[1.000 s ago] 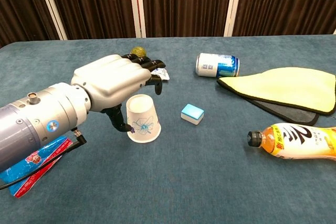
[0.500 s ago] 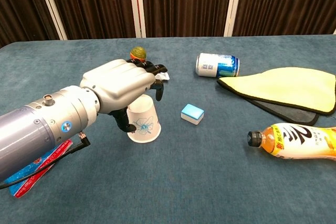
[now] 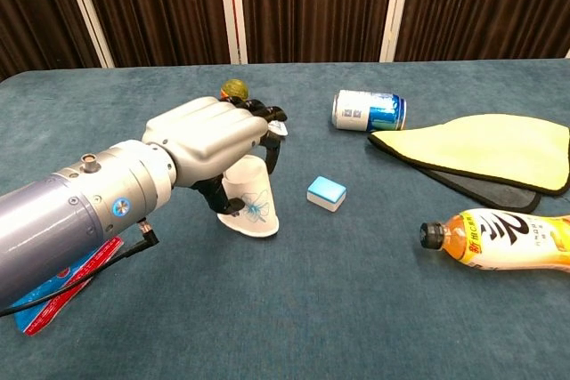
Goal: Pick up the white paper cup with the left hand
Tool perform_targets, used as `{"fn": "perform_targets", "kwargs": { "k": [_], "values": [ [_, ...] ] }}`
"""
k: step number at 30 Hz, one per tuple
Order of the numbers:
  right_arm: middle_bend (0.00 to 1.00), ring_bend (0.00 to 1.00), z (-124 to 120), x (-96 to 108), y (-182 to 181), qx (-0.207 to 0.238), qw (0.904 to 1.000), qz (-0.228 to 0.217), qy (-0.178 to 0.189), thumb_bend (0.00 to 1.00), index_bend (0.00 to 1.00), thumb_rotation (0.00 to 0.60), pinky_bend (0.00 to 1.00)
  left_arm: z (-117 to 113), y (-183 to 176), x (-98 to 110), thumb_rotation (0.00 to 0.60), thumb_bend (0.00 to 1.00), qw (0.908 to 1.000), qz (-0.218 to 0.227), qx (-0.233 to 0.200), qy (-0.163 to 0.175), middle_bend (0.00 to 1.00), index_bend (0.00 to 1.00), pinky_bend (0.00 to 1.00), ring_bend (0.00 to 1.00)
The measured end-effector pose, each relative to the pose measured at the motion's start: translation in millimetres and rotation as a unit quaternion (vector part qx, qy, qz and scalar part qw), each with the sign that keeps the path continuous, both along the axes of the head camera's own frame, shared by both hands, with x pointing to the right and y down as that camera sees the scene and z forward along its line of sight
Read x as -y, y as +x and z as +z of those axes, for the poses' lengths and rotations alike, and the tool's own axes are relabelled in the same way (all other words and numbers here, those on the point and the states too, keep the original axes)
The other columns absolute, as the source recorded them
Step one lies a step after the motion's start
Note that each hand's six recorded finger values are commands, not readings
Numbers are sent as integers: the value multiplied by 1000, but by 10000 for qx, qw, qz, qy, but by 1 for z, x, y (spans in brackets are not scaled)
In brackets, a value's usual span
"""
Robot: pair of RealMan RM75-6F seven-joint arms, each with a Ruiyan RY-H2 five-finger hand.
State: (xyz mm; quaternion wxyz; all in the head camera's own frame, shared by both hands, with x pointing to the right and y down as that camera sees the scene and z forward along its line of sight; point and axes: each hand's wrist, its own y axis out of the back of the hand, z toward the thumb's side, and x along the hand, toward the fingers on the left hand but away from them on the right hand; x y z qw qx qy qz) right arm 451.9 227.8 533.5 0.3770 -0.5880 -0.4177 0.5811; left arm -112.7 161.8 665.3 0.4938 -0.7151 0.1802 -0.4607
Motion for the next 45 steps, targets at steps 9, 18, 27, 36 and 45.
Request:
{"fn": "perform_targets", "kwargs": {
  "k": [9,18,27,36,45],
  "values": [
    [0,0,4,0,0,13,9999,2,-100,18,0,600,0,-20,17,16,600,337,9982,-82,-532,261,40,417,73,0],
    [0,0,3,4,1,108,9998,11,-137,18,0,600,0,-4,33,38,600,333,9966,-52,-535,617,45,398,73,0],
    [0,0,3,4,1,118,9998,-6,-129,19,0,600,0,17,66,30,600,333,9968,173,-689,376,49,400,73,0],
    [0,0,-1,6,5,126,9999,68,-67,19,0,600,0,34,81,26,600,283,9974,287,-599,294,46,373,73,0],
    [0,0,0,4,5,95,9999,54,-83,20,0,600,0,41,89,25,600,105,9976,269,-613,149,0,0,122,0]
  ]
}}
